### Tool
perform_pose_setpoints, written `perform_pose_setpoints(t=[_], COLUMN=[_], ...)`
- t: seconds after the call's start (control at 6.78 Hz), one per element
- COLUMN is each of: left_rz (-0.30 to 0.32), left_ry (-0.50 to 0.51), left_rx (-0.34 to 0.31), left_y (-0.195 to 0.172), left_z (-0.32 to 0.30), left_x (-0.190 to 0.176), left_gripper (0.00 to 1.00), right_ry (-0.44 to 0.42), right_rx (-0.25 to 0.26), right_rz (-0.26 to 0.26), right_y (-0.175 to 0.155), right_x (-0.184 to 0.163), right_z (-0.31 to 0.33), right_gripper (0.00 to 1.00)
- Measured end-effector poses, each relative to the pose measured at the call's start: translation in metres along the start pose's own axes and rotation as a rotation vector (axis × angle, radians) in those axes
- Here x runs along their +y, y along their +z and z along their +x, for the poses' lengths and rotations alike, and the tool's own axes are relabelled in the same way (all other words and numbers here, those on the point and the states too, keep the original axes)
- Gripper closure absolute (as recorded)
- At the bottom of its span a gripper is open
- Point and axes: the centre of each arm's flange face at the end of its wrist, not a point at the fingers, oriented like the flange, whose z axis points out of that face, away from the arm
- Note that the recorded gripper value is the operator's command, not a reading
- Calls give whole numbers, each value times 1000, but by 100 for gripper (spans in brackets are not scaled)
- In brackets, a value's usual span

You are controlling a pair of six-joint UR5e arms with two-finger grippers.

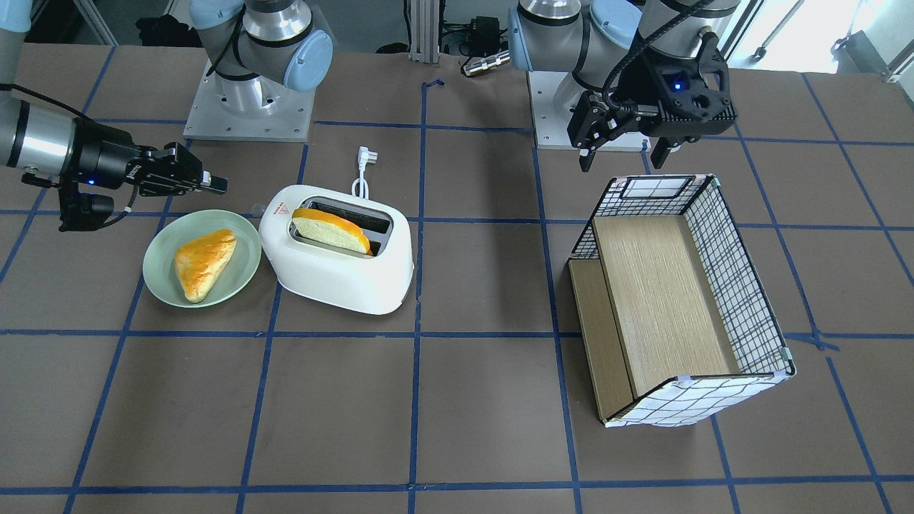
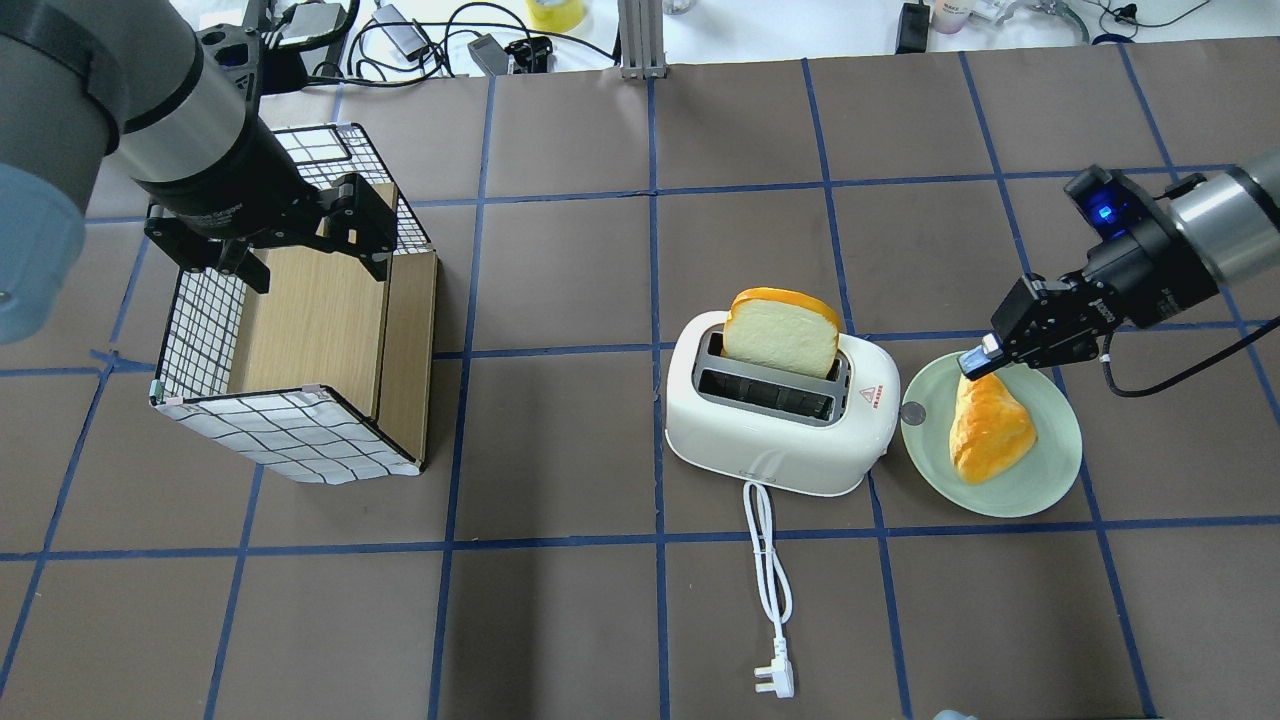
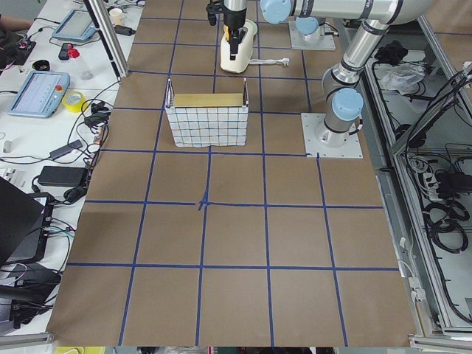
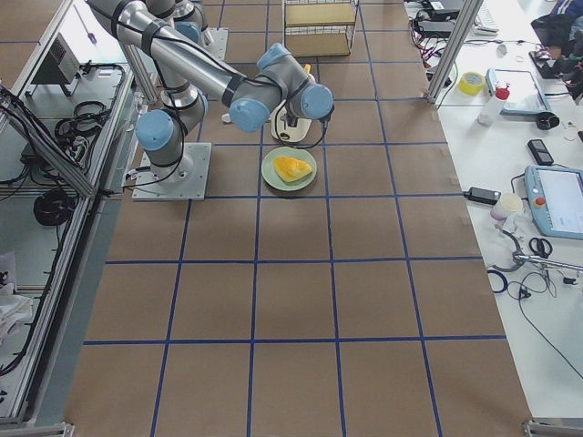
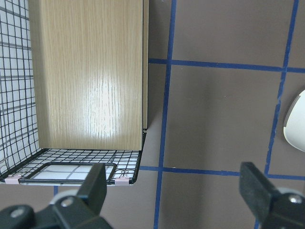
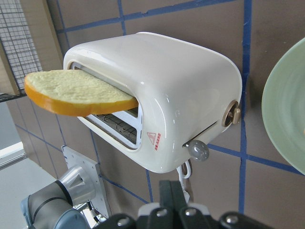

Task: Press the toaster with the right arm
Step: 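Move the right gripper down toward the toaster's side lever, then press the toaster lever down with the right gripper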

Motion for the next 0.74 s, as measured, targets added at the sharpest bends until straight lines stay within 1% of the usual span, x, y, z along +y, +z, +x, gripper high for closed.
perform_pose_setpoints(t=[0.15, 0.3, 0.74], left_rz=[0, 0, 0], left_ry=[0, 0, 0], left_rx=[0, 1, 1], left_y=[0, 0, 0], left_z=[0, 0, 0], left_x=[0, 0, 0], left_gripper=[0, 0, 0], right_ry=[-38, -64, -87], right_rx=[-42, -66, -114], right_rz=[11, 23, 65], right_y=[13, 22, 43], right_x=[6, 11, 11], right_z=[15, 28, 51], right_gripper=[100, 100, 100])
